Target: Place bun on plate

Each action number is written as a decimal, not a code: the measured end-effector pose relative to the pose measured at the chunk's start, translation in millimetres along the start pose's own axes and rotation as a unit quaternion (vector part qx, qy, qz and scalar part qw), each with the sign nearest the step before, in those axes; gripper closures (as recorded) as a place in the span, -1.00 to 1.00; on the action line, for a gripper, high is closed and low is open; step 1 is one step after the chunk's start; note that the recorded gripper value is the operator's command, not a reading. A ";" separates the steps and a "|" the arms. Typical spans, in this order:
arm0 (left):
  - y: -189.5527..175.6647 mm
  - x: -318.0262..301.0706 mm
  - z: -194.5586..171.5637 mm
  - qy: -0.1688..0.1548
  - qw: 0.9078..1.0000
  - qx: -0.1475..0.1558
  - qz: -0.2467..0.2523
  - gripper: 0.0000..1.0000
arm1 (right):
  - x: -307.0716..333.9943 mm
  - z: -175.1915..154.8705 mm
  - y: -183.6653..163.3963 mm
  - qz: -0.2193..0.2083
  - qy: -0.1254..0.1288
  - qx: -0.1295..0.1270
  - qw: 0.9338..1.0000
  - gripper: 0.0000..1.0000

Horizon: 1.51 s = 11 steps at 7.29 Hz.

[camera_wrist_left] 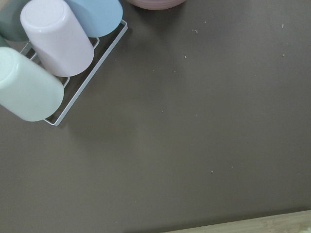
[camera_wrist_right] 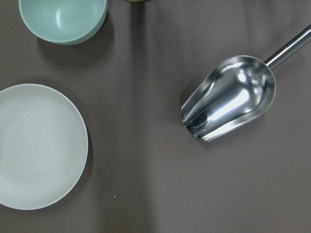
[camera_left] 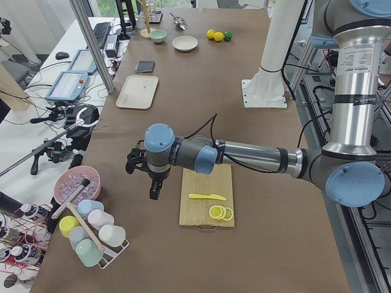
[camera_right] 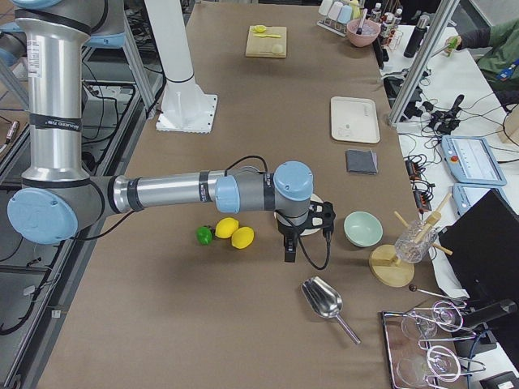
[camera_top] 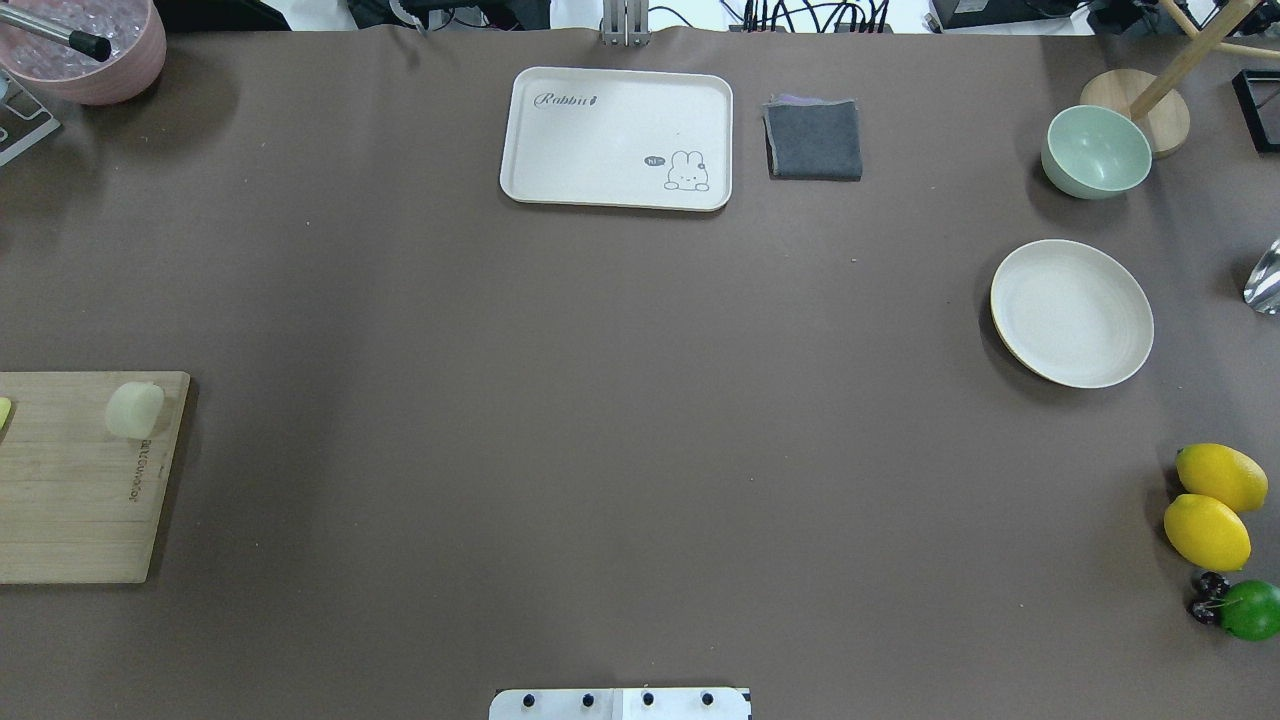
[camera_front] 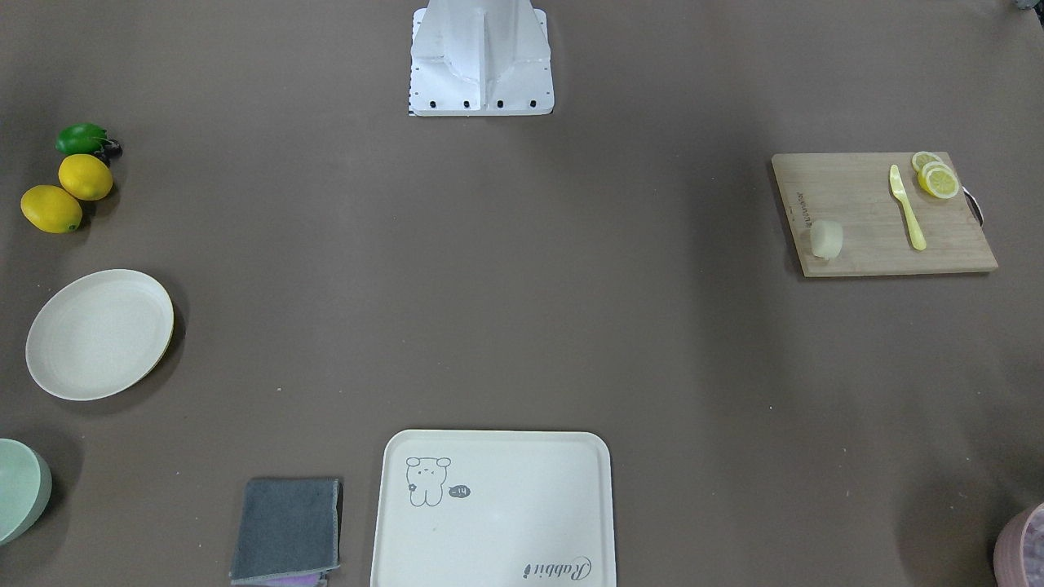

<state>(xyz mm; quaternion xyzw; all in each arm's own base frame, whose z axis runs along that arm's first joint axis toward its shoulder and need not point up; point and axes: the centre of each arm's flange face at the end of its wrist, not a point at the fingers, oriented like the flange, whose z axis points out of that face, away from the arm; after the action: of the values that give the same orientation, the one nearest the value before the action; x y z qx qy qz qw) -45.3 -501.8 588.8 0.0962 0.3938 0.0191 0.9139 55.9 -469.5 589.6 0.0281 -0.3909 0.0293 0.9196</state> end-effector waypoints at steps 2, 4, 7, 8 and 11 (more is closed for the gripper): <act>10.0 -7.1 0.2 -0.002 1.000 -0.001 -0.007 -0.95 | -1.7 -1.6 0.0 0.000 -0.001 0.002 1.000 -1.00; 13.3 -9.5 -0.3 -0.003 1.000 -0.001 -0.010 -0.95 | -3.0 -2.8 0.3 -0.001 -0.001 0.003 1.000 -1.00; 14.1 -10.9 0.4 -0.004 1.000 -0.002 -0.012 -0.95 | -3.1 -2.9 0.7 -0.001 -0.002 0.003 1.000 -1.00; 14.2 -11.4 0.8 -0.004 1.000 -0.003 -0.013 -0.95 | -3.1 -2.9 0.7 -0.001 -0.002 0.003 1.000 -1.00; 13.8 -11.5 1.7 -0.005 1.000 -0.004 -0.013 -0.95 | -2.9 -2.7 0.6 -0.001 -0.001 0.003 1.000 -1.00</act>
<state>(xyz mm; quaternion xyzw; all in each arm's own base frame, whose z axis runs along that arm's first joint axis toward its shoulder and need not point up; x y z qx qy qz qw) -51.4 -489.8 600.8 0.0878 0.3906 0.0085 0.9163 55.8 -468.8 585.6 0.0308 -0.3921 0.0296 0.9189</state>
